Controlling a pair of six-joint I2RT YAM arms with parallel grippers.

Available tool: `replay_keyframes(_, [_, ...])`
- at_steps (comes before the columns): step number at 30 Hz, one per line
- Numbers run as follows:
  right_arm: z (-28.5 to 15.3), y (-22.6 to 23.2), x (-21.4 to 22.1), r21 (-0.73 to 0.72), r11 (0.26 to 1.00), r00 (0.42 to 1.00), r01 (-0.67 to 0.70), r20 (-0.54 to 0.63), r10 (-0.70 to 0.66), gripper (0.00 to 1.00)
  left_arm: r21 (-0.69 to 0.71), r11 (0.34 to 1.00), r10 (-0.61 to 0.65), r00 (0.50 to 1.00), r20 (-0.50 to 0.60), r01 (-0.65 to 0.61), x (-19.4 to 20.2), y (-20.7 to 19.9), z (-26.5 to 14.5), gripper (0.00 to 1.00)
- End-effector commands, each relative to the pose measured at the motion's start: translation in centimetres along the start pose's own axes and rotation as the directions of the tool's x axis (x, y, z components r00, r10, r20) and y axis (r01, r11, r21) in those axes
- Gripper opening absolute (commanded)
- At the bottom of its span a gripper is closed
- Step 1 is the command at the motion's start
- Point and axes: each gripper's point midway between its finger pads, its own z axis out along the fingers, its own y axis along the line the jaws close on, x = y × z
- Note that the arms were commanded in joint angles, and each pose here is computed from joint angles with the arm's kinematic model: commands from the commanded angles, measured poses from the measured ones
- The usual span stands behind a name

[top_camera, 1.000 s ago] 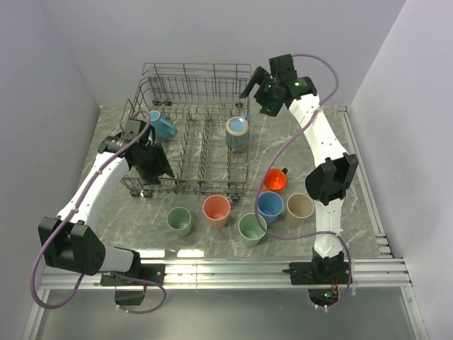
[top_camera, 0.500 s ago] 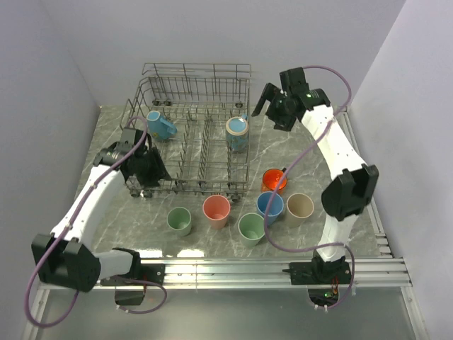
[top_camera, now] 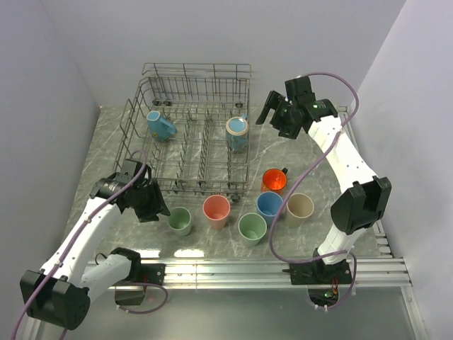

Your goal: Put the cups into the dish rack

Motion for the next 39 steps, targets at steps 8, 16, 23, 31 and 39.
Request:
replay_keyframes(8, [-0.9,-1.2,0.7,0.004,1.000,0.999,0.024,0.032,-0.024,1.00,-0.009,1.000,-0.004,0.998,-0.055,0.004,2.2,-0.2,2.9,0.45])
replay_keyframes(16, [-2.4,-2.6,1.2,0.035,0.998,0.998,0.043,0.048,-0.045,1.00,-0.048,0.998,0.032,0.999,-0.042,-0.034,1.2,-0.1,3.0,0.00])
replay_keyframes(23, [-6.2,-0.4,-0.6,0.023,0.984,0.977,0.177,0.119,-0.178,1.00,-0.141,0.980,0.160,0.976,0.146,-0.140,-4.1,-1.1,-4.2,0.00])
replay_keyframes(31, [-9.5,10.9,2.3,-0.575,0.804,0.978,0.151,-0.031,-0.205,1.00,0.360,0.898,0.069,0.889,0.452,-0.253,-8.9,-13.7,-17.0,0.00])
replay_keyframes(39, [-14.9,19.9,3.1,-0.924,0.358,0.964,-0.135,-0.206,-0.169,1.00,0.697,0.550,0.002,0.836,0.549,-0.460,-10.5,-23.1,-24.9,0.00])
